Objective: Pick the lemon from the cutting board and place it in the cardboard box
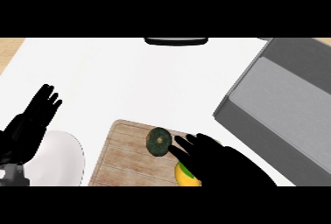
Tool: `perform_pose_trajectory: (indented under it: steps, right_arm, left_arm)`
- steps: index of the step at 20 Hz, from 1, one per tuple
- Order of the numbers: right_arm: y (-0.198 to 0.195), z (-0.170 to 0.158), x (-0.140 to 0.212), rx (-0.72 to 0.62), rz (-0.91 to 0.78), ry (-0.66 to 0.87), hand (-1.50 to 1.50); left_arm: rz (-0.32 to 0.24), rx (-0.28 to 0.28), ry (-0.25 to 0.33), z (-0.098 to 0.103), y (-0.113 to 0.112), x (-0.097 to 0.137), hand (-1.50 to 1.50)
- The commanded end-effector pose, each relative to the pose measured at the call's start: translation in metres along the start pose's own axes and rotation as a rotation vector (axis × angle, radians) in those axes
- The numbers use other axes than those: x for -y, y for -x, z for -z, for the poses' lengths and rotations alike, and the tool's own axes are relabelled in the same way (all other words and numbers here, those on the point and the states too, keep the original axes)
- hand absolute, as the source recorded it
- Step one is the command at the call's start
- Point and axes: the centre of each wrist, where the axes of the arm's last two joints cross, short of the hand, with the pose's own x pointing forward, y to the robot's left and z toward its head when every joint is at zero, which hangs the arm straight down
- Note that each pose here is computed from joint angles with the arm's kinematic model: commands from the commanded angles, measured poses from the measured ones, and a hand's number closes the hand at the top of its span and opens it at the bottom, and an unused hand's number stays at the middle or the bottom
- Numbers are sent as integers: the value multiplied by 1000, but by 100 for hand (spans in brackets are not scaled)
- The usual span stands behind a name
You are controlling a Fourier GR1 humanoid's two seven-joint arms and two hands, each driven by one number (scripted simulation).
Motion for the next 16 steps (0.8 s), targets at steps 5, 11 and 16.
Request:
perform_pose_trajectory:
  steps: [5, 11, 16]
  right_arm:
    - [2, 23, -11, -82, -41, -64, -150]
    - [4, 23, -31, -43, -23, -45, -150]
    - [11, 5, -16, -25, -37, -21, -150]
  left_arm:
    - [4, 7, -18, -1, -10, -11, 0]
    - [2, -7, -4, -10, 0, 6, 0]
    - [5, 2, -4, -10, -10, -8, 0]
